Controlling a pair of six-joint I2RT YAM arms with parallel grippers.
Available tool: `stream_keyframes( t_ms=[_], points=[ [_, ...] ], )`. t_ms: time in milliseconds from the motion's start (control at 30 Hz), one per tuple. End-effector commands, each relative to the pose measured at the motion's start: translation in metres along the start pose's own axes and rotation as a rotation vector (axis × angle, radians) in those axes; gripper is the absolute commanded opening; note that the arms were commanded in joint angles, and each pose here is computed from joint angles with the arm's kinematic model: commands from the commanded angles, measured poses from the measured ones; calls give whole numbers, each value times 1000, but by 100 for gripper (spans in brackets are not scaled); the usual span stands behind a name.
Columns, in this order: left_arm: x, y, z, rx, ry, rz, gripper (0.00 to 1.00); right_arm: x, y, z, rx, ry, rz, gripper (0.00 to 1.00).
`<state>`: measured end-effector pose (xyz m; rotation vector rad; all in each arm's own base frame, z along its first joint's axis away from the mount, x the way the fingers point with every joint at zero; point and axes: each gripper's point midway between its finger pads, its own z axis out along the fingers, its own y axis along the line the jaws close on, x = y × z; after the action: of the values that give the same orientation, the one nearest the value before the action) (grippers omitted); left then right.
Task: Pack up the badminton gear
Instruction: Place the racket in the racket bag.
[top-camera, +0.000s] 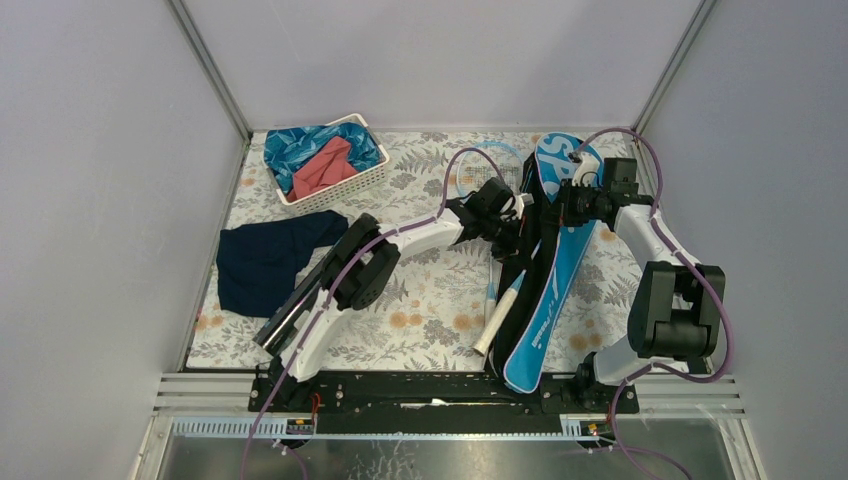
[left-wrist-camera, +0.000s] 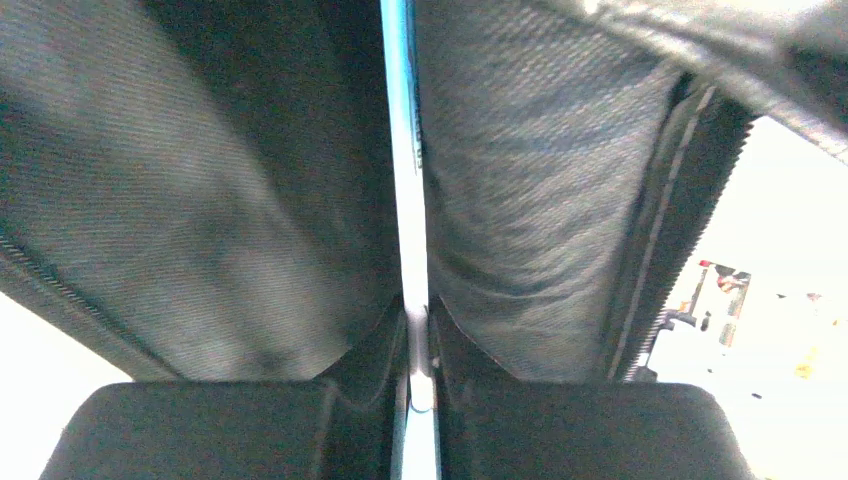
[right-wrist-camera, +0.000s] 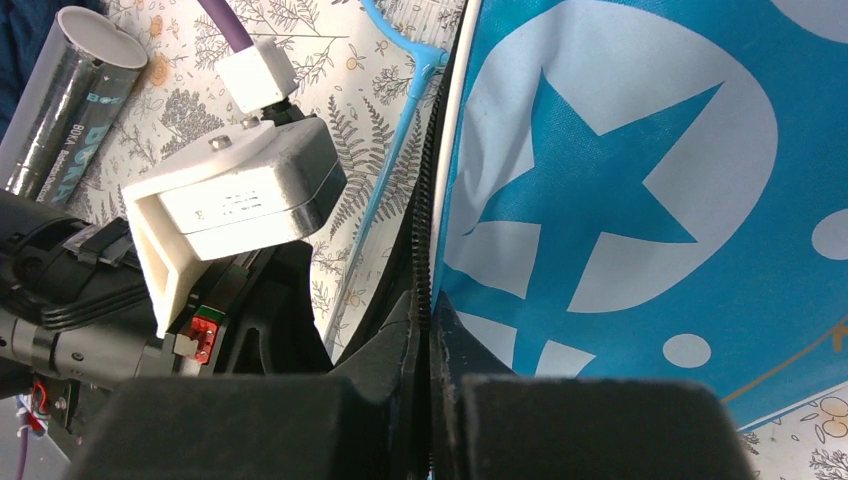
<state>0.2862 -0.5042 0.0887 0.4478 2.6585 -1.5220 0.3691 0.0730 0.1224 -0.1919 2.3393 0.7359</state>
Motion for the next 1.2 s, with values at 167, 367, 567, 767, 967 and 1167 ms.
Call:
stream_keyframes(
  t_ms=[167,367,567,767,967,1167],
  points=[
    [-22,-27,22,118,-88,-14,0,-16,29,-7,-105,-66,38,0],
    [-25,-20,33,109,-101,0,0,-18,33,-7,-128,-60,54,0],
    [-25,-26,38,154,-93,16,3,-22,35,-5,-145,-59,74,0],
    [-16,-33,32,181,-66,119,26,-34,30,-6,-113,-78,59,0],
    [-6,-34,11,145,-41,281,51,-53,13,-15,10,-113,40,0],
    [0,-49,-25,145,-28,452,64,-65,-10,-29,148,-151,41,0]
  ],
)
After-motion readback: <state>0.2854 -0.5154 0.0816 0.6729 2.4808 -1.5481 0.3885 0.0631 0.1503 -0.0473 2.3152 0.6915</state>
